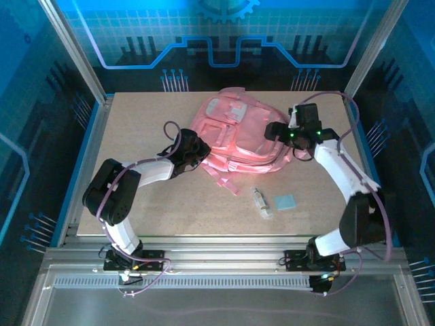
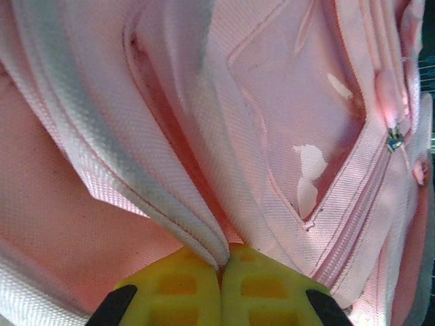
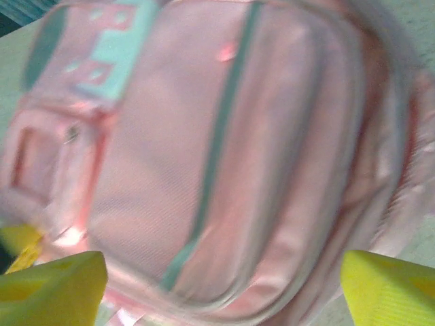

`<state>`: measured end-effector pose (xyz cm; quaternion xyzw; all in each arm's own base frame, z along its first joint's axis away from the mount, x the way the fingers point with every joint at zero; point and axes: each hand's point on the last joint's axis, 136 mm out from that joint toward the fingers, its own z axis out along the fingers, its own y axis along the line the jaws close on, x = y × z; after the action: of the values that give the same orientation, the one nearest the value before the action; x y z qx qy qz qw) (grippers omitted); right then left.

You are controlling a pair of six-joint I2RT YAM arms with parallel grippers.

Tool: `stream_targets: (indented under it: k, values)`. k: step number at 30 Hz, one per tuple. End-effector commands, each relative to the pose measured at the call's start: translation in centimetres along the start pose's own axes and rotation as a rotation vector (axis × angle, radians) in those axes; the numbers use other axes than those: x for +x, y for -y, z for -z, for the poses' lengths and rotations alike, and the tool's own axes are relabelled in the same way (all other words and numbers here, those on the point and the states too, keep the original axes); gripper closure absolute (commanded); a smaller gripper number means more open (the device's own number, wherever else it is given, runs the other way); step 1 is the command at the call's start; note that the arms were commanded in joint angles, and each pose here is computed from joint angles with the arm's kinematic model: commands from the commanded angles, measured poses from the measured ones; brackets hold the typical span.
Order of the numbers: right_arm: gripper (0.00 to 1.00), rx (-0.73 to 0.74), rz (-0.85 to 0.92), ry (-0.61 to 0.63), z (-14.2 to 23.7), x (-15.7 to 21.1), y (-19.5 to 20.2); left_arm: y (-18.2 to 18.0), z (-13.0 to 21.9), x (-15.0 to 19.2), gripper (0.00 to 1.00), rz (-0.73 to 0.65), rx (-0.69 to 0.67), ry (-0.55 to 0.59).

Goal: Pack books, pencil case, and school supplies into a backpack

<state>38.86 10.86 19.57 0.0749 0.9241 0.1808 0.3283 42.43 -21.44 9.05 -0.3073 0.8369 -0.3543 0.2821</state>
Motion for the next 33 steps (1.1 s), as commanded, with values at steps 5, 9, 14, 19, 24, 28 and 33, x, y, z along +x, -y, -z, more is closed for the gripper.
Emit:
stream_targets:
  k: [5, 9, 14, 19, 24, 28, 33]
  values:
    - [0.36, -0.064, 0.002, -0.11, 0.3, 8.0, -5.6, 3.0, 0.2, -0.2, 1.0, 0.028, 0.129, 0.051]
    - [0.47, -0.111, -0.036, -0.102, -2.2, 10.2, -8.7, 2.9, 0.1, -0.1, 1.0, 0.043, 0.132, 0.052]
    - [0.55, -0.114, -0.07, -0.111, -5.7, 12.1, -10.9, 3.0, 0.4, 0.0, 1.0, 0.058, 0.144, 0.058]
    - [0.59, -0.123, -0.093, -0.114, -9.1, 12.9, -12.7, 3.2, 0.7, 0.1, 1.0, 0.068, 0.152, 0.059]
    - [0.66, -0.075, -0.1, -0.088, -11.6, 12.4, -12.7, 3.0, 1.1, 0.5, 1.0, 0.072, 0.156, 0.054]
    - [0.69, -0.02, -0.114, -0.042, -12.6, 11.4, -11.9, 2.8, 1.4, 0.6, 1.0, 0.076, 0.158, 0.052]
    - [0.92, -0.013, -0.107, -0.027, -13.2, 10.6, -12.0, 2.6, 1.4, 0.8, 1.0, 0.074, 0.155, 0.052]
